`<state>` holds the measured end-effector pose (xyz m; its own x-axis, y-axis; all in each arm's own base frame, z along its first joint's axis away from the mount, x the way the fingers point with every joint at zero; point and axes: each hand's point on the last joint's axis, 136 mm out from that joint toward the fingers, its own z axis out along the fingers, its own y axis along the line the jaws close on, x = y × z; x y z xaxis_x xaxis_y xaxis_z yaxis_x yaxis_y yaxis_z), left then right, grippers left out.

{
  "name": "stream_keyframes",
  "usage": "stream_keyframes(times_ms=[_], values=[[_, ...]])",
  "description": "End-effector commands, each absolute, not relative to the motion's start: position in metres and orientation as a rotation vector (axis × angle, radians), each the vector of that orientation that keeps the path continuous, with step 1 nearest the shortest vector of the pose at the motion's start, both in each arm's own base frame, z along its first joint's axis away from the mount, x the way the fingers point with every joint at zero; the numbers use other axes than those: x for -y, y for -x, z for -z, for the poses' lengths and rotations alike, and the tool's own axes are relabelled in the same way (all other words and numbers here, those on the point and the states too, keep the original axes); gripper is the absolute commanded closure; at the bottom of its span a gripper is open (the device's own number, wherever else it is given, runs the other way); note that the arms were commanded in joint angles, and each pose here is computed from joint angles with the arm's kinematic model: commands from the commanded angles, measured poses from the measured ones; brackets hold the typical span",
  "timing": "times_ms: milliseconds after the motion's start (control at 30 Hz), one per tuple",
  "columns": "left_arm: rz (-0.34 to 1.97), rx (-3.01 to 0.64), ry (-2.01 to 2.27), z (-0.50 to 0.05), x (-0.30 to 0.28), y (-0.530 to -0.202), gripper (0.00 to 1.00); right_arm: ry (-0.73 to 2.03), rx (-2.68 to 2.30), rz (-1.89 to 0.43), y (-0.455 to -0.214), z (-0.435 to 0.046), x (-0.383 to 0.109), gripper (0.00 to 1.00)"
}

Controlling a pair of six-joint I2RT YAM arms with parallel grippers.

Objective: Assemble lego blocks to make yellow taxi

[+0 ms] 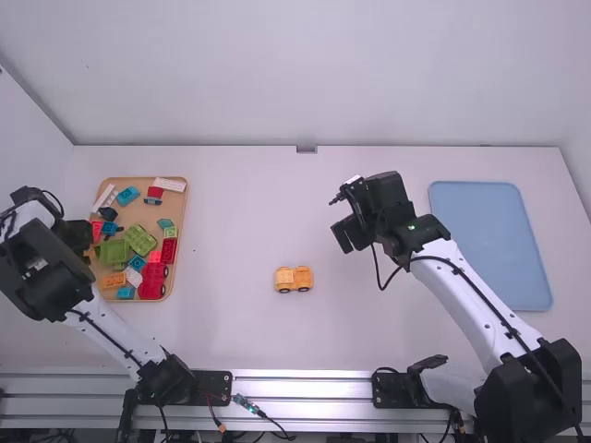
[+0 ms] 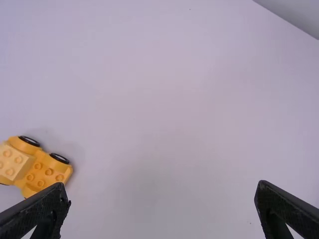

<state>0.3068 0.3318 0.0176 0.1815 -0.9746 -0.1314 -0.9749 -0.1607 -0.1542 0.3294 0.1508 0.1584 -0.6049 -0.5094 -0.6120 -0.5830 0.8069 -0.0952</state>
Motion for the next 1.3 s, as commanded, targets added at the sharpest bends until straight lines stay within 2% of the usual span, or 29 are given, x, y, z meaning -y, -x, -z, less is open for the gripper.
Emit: stream_keyframes(times_ms=[0, 400, 567, 867, 1167, 1267], values=[[-0.012, -1.915, 2.27, -0.006, -0.324, -0.3, 0.39, 0.8, -2.34, -0.159, -0.33, -0.162, -0.153, 0.01], [-0.027, -1.904, 2.256, -0.001, -0.327, -0.3, 0.4, 0.804, -2.35, -0.158, -0.329, -0.16, -0.152, 0.01], [-0.026, -1.899, 2.253, -0.001, -0.328, -0.301, 0.46, 0.804, -2.352, -0.158, -0.328, -0.16, -0.152, 0.01], [-0.003, -1.892, 2.25, 0.009, -0.325, -0.301, 0.46, 0.805, -2.354, -0.158, -0.328, -0.16, -0.152, 0.01], [0.031, -1.888, 2.248, 0.011, -0.322, -0.304, 0.51, 0.81, -2.352, -0.16, -0.327, -0.16, -0.153, 0.01], [0.032, -1.888, 2.248, 0.011, -0.322, -0.304, 0.57, 0.824, -2.347, -0.165, -0.325, -0.16, -0.157, 0.01]])
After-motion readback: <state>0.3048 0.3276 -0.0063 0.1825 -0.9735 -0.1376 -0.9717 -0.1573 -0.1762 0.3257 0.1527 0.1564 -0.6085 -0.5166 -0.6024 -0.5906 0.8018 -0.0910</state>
